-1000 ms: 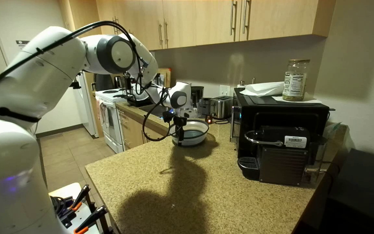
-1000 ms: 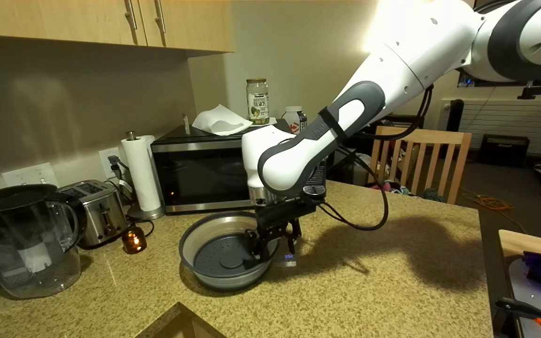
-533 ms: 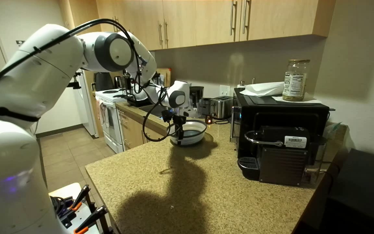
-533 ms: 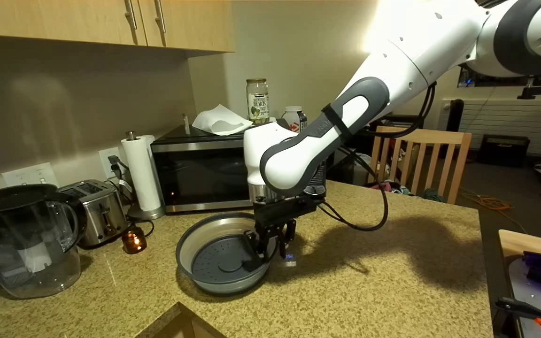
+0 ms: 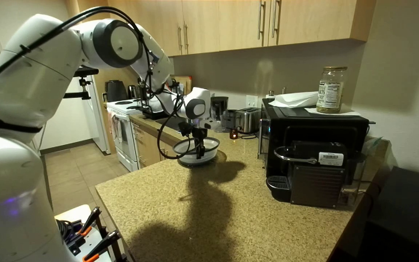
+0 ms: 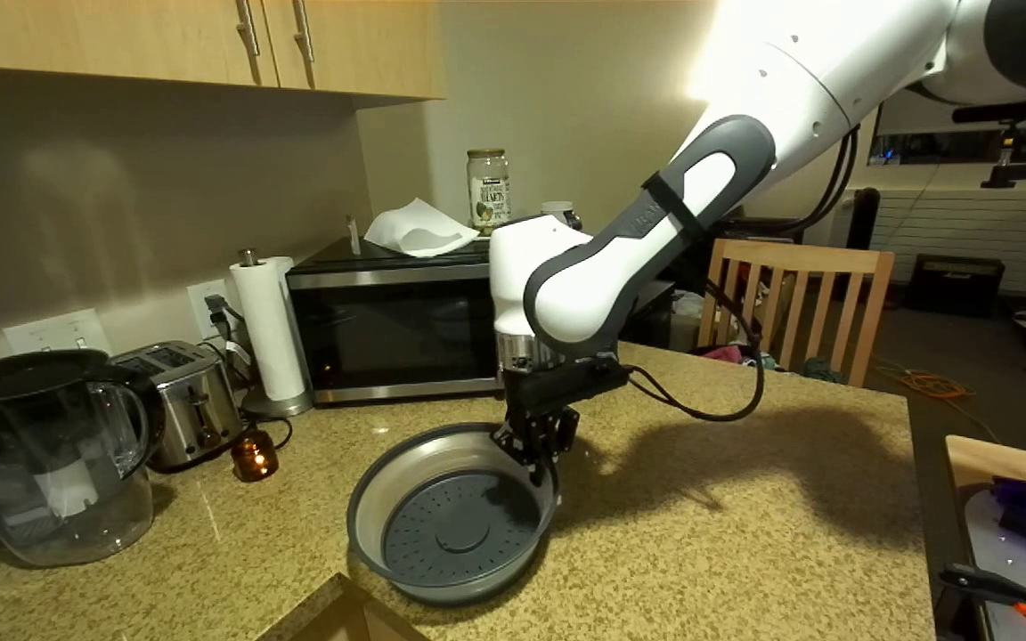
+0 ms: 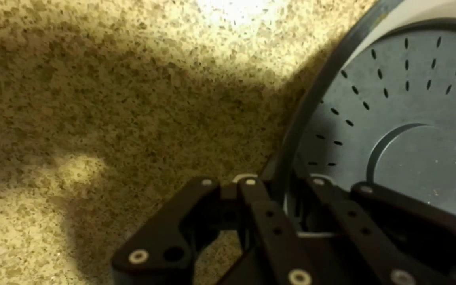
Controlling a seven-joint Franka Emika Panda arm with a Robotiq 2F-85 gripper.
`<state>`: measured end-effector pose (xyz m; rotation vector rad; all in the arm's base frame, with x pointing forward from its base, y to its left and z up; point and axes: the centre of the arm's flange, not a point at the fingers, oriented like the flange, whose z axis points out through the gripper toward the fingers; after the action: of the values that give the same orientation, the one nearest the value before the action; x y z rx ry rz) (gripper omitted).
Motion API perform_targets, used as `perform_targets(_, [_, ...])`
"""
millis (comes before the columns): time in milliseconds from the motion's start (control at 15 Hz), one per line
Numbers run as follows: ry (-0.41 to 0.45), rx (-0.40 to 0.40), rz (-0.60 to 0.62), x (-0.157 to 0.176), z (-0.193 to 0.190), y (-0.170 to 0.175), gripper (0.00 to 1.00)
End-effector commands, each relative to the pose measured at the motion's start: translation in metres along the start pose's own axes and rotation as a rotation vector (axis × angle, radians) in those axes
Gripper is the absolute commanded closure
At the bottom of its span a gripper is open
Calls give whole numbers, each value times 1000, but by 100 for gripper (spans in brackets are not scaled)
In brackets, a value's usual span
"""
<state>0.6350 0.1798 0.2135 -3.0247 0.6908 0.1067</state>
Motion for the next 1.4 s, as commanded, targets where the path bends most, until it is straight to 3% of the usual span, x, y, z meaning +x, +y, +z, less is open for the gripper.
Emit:
perform_targets(0, [3, 24, -31, -20, -9, 24, 96])
perform_targets(267, [30, 29, -39, -24, -24, 34, 96])
perform_targets(867, [132, 112, -105, -29, -141, 64, 96])
perform_targets(1333, [190, 89, -131, -60, -191, 94, 96])
